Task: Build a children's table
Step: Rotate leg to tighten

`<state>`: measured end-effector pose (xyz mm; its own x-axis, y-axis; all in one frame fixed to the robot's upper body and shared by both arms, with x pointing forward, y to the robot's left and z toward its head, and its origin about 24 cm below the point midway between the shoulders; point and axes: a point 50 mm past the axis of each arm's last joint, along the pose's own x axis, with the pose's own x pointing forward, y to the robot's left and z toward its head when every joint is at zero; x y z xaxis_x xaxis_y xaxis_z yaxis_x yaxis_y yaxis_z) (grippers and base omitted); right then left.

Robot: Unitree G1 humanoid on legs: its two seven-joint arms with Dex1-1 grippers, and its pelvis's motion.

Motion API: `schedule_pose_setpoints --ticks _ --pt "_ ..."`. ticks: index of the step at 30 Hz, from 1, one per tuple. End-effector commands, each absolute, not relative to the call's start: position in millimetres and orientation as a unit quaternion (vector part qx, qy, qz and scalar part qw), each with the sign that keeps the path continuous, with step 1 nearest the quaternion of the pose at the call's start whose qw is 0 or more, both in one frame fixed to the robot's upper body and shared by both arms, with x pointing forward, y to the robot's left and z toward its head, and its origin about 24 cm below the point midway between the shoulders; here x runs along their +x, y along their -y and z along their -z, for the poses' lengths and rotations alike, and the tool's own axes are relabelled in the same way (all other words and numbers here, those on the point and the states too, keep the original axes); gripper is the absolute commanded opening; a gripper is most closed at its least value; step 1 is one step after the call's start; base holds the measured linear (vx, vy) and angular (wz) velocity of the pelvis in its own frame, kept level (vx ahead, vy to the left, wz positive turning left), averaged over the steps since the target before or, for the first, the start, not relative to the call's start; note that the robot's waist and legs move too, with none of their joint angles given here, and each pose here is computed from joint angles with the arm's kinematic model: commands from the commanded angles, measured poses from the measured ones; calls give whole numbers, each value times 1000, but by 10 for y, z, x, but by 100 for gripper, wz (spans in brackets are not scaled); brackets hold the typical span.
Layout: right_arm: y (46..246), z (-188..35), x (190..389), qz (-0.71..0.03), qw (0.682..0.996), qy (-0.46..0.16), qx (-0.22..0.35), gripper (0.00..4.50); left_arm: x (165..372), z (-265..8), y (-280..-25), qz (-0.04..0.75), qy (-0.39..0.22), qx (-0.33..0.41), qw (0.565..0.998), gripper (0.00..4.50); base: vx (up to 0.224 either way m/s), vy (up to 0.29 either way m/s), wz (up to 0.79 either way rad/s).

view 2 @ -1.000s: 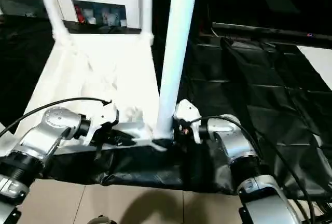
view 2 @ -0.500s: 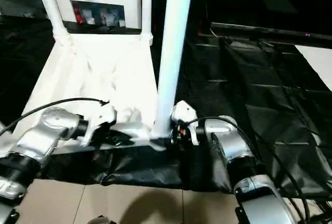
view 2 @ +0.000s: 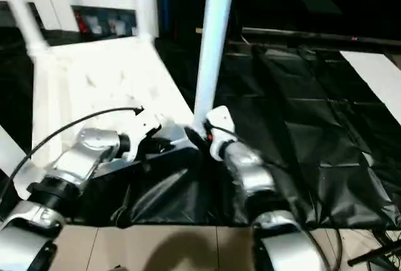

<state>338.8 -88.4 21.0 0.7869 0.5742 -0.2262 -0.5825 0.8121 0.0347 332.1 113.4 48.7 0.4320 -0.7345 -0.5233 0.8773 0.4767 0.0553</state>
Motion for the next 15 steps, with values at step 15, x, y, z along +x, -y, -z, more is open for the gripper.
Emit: schedule_pose_setpoints --ticks 15 --pt "1008 -335 3100 -634 760 -122 -78 385 2962 -559 -1198 667 -197 150 703 0 0 0 0"
